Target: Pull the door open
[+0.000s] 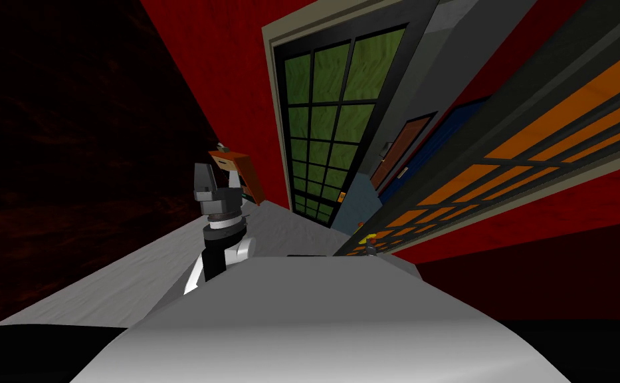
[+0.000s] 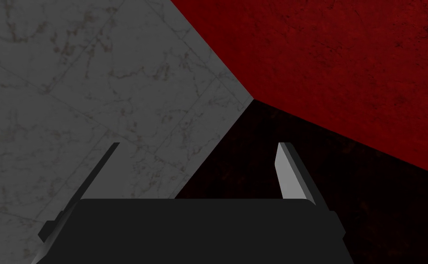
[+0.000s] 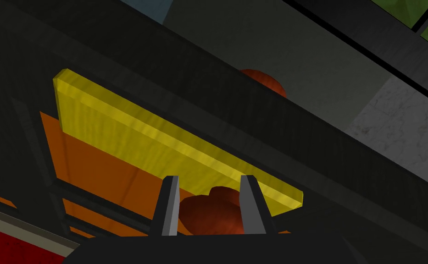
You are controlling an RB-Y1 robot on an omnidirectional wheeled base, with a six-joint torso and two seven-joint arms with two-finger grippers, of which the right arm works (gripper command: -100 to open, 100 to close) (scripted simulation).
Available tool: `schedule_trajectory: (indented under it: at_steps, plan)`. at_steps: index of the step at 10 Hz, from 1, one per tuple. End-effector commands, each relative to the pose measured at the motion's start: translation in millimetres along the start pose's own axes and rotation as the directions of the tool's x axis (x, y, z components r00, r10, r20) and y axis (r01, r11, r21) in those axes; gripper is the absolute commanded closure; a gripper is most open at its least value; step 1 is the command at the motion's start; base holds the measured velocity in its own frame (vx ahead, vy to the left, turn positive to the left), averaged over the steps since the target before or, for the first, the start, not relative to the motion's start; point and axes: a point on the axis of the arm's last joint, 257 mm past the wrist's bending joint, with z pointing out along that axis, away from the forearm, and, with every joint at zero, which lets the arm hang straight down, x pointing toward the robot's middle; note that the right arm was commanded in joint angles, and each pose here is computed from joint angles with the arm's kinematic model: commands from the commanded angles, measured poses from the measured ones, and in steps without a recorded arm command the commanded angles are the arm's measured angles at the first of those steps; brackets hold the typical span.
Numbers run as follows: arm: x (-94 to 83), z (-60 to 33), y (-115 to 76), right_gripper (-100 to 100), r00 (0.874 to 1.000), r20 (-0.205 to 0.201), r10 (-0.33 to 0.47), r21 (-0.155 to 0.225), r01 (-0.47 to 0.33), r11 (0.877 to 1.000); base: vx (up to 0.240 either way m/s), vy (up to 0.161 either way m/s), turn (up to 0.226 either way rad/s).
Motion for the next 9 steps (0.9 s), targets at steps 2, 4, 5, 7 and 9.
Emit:
schedule_trajectory:
  at_steps: [2, 4, 5, 7, 9]
  plan:
    - [-25.9, 6.3, -3.6, 100, 0.999, 0.040, -0.008, 0.004, 0.008, 1.000, 0.004, 0.011, 0.004]
    - [-25.9, 6.3, -3.6, 100, 0.999, 0.040, -0.008, 0.004, 0.008, 1.000, -0.005, -0.009, -0.003]
    - [-25.9, 6.3, -3.6, 100, 0.999, 0.040, -0.008, 0.004, 0.008, 1.000, 0.009, 0.001, -0.001]
    - [5.5, 7.3, 1.6, 100, 0.999, -0.006, 0.051, -0.008, -0.051, 0.999, -0.025, 0.016, 0.039]
    - [8.8, 9.2, 3.7, 100, 0.995, -0.014, 0.097, -0.013, -0.097, 0.995, -0.031, -0.011, 0.021]
